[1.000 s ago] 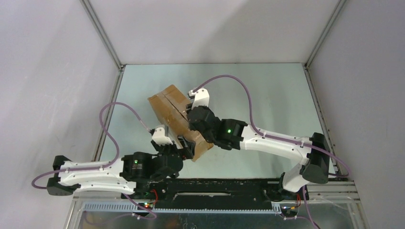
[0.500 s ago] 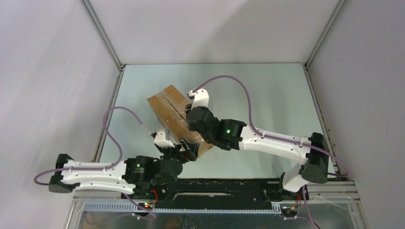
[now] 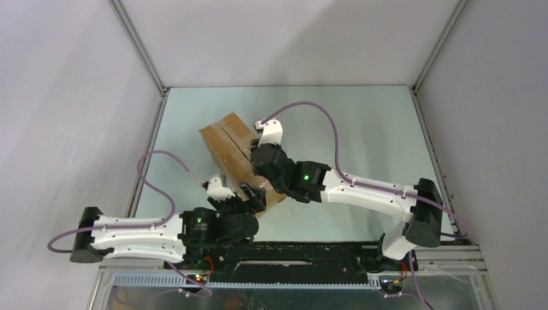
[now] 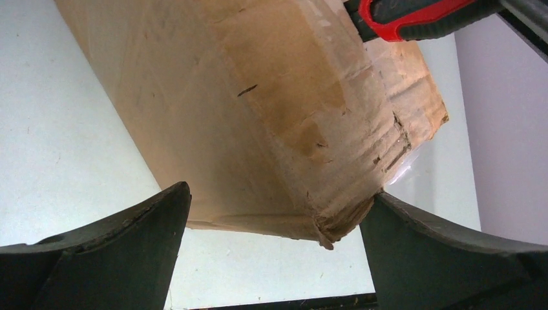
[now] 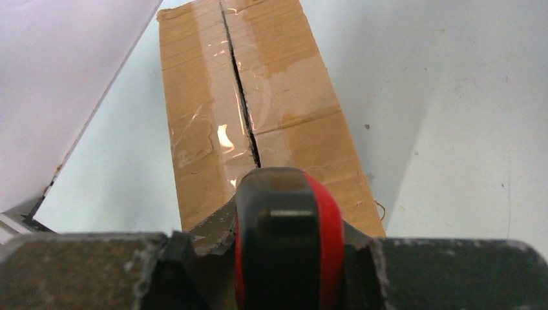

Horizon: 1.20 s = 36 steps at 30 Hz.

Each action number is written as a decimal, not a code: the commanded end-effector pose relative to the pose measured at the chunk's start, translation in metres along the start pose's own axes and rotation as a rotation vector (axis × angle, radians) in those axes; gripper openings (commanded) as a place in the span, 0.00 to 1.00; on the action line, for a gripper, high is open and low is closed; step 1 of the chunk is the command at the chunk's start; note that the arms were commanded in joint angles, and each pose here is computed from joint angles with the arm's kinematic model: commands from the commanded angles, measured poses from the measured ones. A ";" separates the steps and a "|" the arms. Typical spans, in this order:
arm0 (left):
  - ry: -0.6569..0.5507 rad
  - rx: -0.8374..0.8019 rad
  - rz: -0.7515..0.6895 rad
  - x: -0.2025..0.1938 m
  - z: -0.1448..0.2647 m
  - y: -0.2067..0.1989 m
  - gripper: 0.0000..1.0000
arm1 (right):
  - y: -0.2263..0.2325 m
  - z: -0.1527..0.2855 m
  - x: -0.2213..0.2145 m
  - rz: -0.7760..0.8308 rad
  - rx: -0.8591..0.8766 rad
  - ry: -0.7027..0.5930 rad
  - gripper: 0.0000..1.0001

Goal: Unpack the express box
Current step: Cut the express box at the center of the board.

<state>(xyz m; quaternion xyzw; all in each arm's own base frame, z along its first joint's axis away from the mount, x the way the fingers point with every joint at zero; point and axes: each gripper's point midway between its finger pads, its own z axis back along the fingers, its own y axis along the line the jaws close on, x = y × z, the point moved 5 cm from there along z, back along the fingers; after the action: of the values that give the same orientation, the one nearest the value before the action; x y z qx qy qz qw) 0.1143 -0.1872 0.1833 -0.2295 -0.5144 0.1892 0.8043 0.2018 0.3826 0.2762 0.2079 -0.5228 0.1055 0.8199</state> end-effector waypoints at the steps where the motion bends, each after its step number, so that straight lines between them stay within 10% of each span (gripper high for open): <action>1: -0.144 0.062 0.074 0.024 -0.010 0.018 1.00 | 0.005 0.011 -0.013 0.023 0.022 0.080 0.00; 36: 0.067 -0.192 -0.085 0.034 0.000 0.003 0.98 | -0.016 -0.007 -0.024 0.020 -0.097 0.158 0.00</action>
<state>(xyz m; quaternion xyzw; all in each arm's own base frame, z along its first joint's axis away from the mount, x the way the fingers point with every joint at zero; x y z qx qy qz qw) 0.1258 -0.1539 0.2037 -0.2997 -0.5032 0.1293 0.8002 0.2145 0.3739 0.2707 0.1797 -0.5037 0.0727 0.8418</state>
